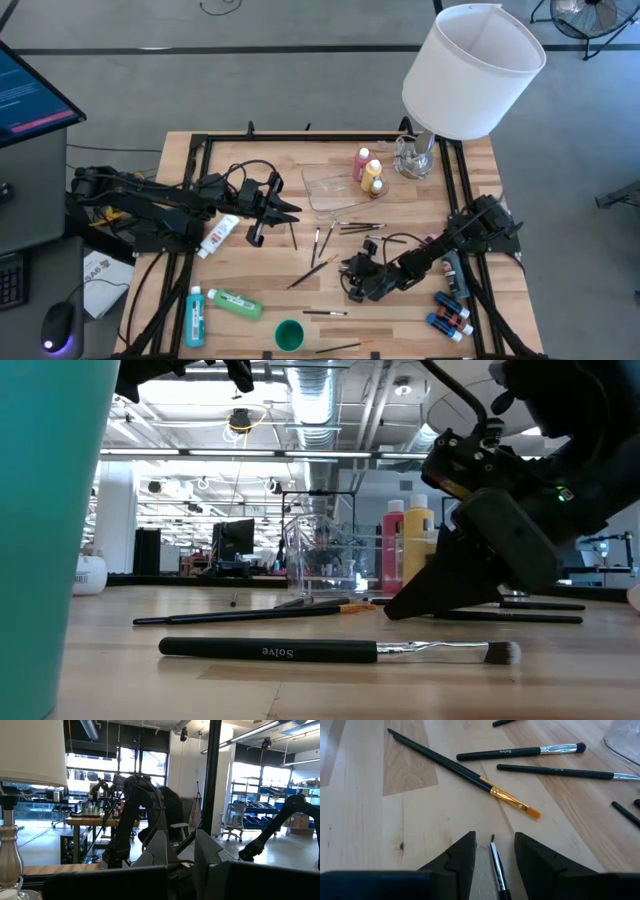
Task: Pick & Place Paint Supplies
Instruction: Put the silver paintbrush into the green cup
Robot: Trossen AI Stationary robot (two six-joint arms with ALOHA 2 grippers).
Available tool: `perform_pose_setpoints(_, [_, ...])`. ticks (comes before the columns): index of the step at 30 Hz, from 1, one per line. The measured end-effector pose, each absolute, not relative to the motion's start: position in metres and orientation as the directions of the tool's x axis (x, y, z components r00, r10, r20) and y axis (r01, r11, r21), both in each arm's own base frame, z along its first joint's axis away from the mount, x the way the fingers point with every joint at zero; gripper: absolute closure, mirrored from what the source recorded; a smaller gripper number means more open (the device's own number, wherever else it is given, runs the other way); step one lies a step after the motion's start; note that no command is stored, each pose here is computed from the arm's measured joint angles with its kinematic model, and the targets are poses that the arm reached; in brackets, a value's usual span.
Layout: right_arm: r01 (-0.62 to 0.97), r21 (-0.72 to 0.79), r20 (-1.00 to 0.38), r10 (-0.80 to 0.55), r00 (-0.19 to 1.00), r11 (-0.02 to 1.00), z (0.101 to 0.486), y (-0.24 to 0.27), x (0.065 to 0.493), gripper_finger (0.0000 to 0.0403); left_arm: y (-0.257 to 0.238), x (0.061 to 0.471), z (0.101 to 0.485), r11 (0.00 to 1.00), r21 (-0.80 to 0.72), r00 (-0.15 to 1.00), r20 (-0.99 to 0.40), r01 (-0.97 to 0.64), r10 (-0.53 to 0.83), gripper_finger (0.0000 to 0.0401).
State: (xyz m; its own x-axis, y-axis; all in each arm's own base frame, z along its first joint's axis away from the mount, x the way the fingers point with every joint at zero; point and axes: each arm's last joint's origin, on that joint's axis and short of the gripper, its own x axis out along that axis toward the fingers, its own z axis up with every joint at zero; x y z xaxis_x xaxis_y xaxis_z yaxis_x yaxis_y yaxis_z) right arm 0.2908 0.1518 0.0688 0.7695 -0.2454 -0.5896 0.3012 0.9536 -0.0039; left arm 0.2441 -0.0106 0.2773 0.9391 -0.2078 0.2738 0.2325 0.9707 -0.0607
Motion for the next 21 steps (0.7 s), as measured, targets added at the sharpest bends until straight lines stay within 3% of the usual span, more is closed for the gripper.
perform_pose_setpoints(10, [0.332, 0.023, -0.614, -0.248, 0.749, 0.943, 0.0666, 0.1512, 0.2885, 0.0295, -0.0106, 0.2441, 0.2773, 0.971, -0.061, 0.939, 0.274, 0.233, -0.208, 0.04])
perform_pose_setpoints(19, [0.373, 0.028, -0.64, -0.27, 0.72, 0.928, 0.0647, 0.1491, 0.2853, 0.0389, -0.0106, 0.2441, 0.2774, 0.971, -0.061, 0.939, 0.274, 0.233, -0.208, 0.04])
perform_pose_setpoints(21, [0.374, 0.027, -0.639, -0.272, 0.719, 0.927, 0.0646, 0.149, 0.2852, 0.0393, -0.0106, 0.244, 0.2773, 0.971, -0.061, 0.939, 0.274, 0.233, -0.208, 0.04])
